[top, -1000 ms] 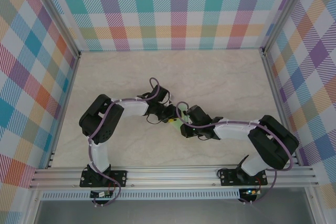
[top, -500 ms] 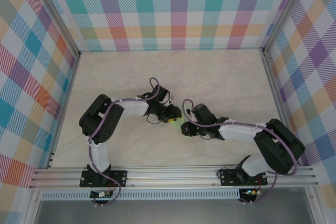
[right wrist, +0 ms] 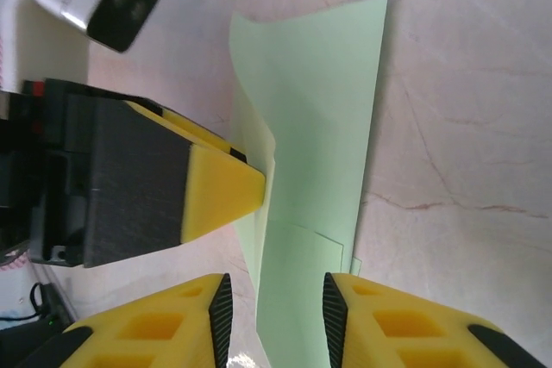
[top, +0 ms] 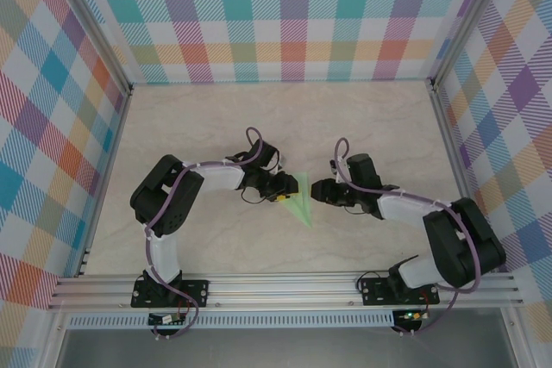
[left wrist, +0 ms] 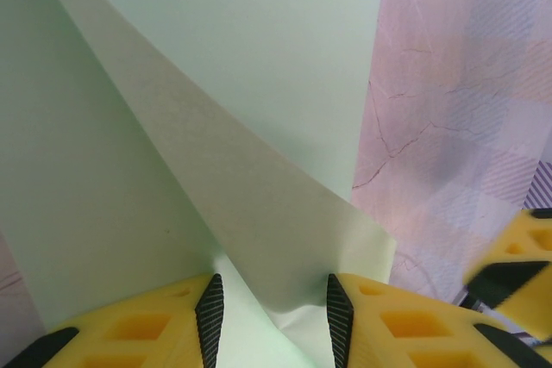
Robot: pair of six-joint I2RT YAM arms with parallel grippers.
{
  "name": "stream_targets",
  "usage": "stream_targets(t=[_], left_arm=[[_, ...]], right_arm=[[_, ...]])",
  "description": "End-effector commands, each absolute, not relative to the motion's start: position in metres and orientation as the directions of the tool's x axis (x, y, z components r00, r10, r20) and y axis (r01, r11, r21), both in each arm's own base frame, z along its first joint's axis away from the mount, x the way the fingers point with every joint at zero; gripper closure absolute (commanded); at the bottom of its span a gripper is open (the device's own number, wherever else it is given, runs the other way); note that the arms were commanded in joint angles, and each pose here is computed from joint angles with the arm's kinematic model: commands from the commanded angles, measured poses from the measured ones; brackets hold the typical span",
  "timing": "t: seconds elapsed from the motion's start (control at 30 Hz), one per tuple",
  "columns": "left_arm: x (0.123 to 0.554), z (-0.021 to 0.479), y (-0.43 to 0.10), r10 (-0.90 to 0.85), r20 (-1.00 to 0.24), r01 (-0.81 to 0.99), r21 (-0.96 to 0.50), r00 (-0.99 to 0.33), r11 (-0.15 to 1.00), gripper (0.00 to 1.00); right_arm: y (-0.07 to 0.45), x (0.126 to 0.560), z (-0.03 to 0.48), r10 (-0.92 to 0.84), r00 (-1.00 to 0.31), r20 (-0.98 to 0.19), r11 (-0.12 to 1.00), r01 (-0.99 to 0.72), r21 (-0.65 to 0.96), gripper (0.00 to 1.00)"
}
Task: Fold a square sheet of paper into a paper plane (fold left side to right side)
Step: Fourth fold the wing at the center of the table.
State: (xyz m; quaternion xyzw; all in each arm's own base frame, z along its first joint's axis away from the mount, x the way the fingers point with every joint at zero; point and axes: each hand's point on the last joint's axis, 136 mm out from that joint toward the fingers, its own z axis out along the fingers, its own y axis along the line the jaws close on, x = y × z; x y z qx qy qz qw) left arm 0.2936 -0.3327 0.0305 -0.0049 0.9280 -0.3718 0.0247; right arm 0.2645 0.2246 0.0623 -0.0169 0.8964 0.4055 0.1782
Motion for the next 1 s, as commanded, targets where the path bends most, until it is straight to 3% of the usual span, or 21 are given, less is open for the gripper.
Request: stream_targets(t=[0.0, 0.3, 0.47, 0.83, 0.97], left_arm=[[0.294, 0.031, -0.335, -0.025, -0.045, 0.012, -0.679, -0.999, 0.734, 0.61], [0.294, 0.032, -0.336, -0.022, -0.048, 0.016, -0.681, -0.999, 0.732, 0.61], [0.294, 0.032, -0.336, -0.024, -0.046, 0.014, -0.683, -0.999, 0.731, 0.61], [0.294, 0.032, -0.336, -0.022, -0.047, 0.016, -0.682, -0.999, 0.731, 0.61], [0.294, 0.033, -0.336, -0.022, -0.048, 0.017, -0.683, -0.999, 0.731, 0.61]], right_arm=[[0.246, 0.274, 0.077, 0.089, -0.945, -0.315, 0.575, -0.209, 0.791, 0.66], [0.26, 0.286, 0.061, 0.066, -0.965, -0.253, 0.546, -0.178, 0.819, 0.68], [0.264, 0.287, 0.054, 0.05, -0.972, -0.232, 0.543, -0.168, 0.823, 0.75], [0.254, 0.288, 0.04, 0.046, -0.972, -0.23, 0.623, -0.152, 0.767, 0.92], [0.243, 0.291, 0.033, 0.047, -0.967, -0.249, 0.694, -0.147, 0.705, 0.94]])
